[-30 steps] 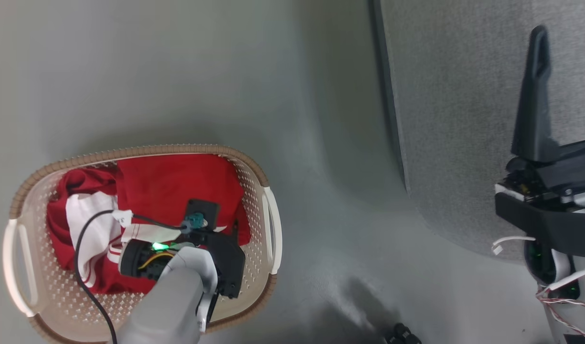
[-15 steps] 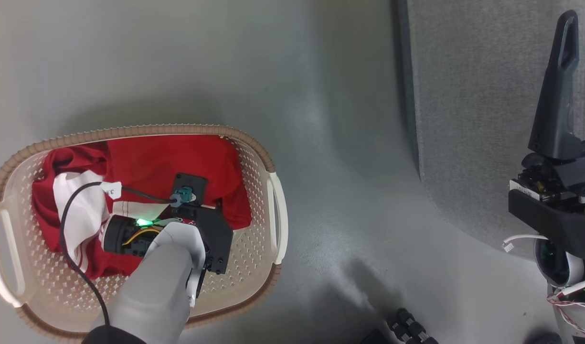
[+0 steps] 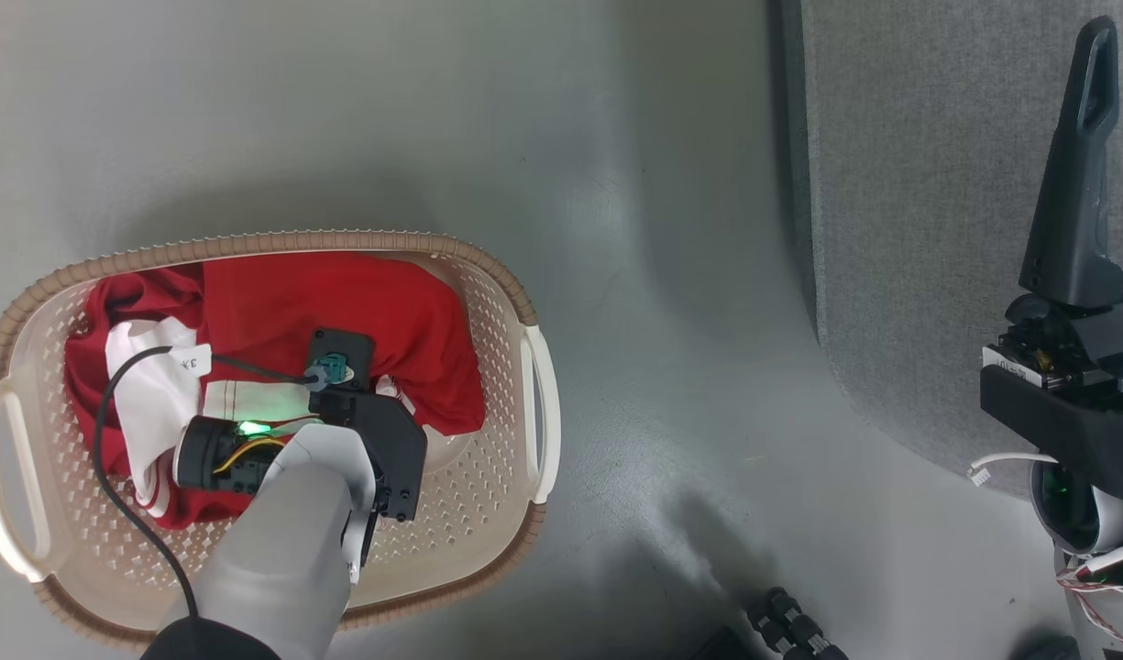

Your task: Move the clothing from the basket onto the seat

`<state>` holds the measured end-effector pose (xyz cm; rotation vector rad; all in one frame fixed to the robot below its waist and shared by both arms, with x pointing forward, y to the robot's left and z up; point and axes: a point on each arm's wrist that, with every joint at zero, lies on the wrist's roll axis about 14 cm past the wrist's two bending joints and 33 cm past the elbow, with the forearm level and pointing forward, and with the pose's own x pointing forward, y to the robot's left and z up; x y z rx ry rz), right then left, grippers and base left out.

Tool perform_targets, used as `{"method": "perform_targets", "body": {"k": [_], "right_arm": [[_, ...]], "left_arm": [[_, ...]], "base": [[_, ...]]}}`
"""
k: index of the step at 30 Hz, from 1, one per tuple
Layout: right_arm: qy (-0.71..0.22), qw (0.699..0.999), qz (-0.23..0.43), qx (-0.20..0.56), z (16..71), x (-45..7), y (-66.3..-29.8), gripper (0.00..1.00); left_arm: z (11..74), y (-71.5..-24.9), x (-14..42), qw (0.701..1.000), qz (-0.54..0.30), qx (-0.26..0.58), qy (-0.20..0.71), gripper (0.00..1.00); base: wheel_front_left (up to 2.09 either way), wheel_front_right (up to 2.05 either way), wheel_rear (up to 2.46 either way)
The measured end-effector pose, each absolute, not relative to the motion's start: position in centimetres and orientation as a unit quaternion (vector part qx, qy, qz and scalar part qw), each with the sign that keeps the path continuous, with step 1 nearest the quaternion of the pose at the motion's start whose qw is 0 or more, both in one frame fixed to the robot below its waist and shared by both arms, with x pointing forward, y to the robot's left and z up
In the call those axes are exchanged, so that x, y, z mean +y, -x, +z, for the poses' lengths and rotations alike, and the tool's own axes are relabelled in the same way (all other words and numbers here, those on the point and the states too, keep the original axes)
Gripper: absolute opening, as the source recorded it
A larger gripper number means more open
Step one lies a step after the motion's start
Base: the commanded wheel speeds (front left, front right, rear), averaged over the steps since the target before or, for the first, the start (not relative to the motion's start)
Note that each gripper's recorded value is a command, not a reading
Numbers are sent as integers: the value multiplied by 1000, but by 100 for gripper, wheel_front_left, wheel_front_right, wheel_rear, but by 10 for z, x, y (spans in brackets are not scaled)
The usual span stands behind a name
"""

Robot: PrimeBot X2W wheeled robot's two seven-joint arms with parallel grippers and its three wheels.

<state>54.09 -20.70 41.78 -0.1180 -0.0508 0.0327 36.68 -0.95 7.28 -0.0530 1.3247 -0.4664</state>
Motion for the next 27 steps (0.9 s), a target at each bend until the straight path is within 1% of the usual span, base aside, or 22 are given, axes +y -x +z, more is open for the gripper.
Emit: {"method": "perform_targets", "body": {"k": [5,9,16,27], "right_arm": [[57,998,16,-23,415,-207,-541,100],[57,998,14,-16,411,-208,-541,100],[56,998,11,-8,411,-209,-539,100],[47,999,17,-16,427,-204,-536,100]], "left_arm": [[71,-367,-7,767,-211,606,24,0],[76,-373,-7,776,-202,597,36,0],[93,-393,-8,805,-192,559,52,0],[136,-421,0,849,-185,493,55,0]], "base": [[0,0,0],[0,0,0],[0,0,0],[0,0,0]]}}
